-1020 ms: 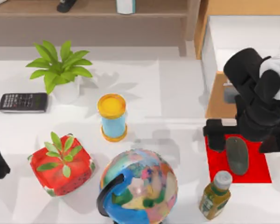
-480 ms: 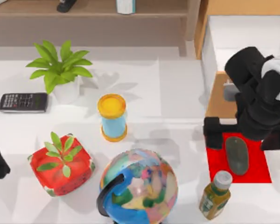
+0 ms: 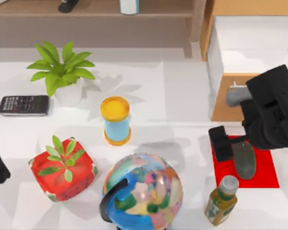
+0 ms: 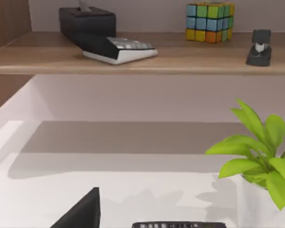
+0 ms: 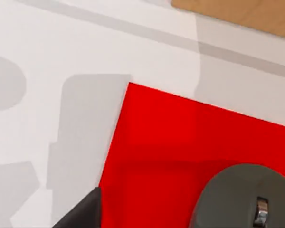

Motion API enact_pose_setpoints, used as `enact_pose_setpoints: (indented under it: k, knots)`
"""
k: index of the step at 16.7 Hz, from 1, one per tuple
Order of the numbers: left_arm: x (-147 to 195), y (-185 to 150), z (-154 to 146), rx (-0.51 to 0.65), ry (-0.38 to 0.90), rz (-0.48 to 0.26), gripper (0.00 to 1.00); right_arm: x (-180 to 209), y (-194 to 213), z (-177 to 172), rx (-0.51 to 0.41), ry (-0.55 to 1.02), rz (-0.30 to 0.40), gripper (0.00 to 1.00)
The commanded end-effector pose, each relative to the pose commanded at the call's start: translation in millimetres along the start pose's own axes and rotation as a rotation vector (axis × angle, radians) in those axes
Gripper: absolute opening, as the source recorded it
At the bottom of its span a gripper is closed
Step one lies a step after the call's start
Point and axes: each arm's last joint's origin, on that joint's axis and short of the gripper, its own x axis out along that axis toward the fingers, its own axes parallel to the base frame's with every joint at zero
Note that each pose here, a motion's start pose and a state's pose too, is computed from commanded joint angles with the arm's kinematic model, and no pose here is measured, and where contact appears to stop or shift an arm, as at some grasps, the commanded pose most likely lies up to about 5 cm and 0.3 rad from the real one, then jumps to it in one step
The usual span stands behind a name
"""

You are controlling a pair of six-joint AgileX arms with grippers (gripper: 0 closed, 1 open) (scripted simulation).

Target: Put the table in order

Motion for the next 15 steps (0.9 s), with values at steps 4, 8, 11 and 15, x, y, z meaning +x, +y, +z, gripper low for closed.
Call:
enact_pose_setpoints:
  k: [4, 8, 11, 15]
  knots:
    - [0, 0, 0, 0.0, 0.0, 0.0, 1.0, 3, -2, -27, -0.263, -0.226, -0.021, 1.0]
    - [0, 0, 0, 0.0, 0.0, 0.0, 1.0, 5, -9, -51, -0.544, -0.438, -0.131, 1.0]
    - [0, 0, 0, 0.0, 0.0, 0.0, 1.0, 4, -16, -64, -0.736, -0.564, -0.274, 1.0]
    - [0, 0, 0, 0.0, 0.0, 0.0, 1.0, 0, -26, -70, -0.934, -0.682, -0.514, 1.0]
